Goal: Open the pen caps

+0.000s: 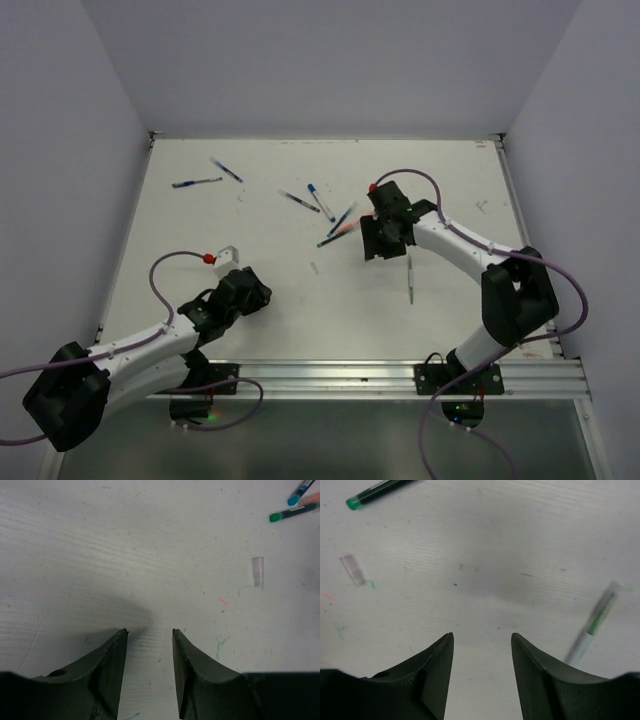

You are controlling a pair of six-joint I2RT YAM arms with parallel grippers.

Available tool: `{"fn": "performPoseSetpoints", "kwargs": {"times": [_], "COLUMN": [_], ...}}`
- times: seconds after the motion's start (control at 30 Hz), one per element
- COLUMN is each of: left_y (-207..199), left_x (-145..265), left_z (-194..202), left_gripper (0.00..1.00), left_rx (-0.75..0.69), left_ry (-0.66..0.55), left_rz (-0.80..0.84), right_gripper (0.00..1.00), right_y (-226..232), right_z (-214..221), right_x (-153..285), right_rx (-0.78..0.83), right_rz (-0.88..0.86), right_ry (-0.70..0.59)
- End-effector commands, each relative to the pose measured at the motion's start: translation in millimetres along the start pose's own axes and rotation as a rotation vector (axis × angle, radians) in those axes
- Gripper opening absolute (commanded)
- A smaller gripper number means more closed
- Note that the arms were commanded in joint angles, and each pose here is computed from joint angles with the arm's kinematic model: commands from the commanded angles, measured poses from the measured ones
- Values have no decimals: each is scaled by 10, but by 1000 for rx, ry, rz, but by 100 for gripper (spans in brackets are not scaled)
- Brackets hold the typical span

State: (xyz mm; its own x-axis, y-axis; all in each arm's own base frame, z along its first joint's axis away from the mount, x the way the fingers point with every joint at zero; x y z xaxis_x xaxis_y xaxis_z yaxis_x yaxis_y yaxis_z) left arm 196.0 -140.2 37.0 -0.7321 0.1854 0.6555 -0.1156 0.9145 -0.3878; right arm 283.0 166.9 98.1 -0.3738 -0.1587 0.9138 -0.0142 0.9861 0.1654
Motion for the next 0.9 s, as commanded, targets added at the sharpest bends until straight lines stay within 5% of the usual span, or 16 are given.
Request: {"fn": "performPoseSetpoints", "kwargs": {"times": [0.0,0.23,0.6,0.87], "left_y": [-72,-22,52,149], "left_x": [50,110,23,5], "left_z": [-184,-179,-125,-120], "left_gripper": [44,41,36,38], "left_rx": [5,9,10,7], "left_ry": [-48,-59,-21,-19], "left_rz": [-6,-3,-88,-157], "right_gripper": [52,15,2,0], "right_y": [610,974,1060,1545], "right_z": [-94,-186,-193,72], "right_x": [-116,-383,-773,-698], "right_rx": [60,43,93,159], "right_rz": [-197,-203,-151,-240], "right_ry": [-24,-83,-74,-57]}}
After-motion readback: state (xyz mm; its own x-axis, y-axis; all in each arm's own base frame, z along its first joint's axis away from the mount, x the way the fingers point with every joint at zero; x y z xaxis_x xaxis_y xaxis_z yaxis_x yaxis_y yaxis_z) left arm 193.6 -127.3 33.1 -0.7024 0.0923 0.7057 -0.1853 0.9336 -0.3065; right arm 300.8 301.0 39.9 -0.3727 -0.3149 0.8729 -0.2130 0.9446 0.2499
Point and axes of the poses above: each gripper's point midway between its finger pads, its own x axis back along the fingers, its own y axis along the line the jaws close on, z = x × y, the point moved 2 cm from there along x, back along the fingers, and after that the axes turned 8 degrees about -x, right-handed, at the moved point
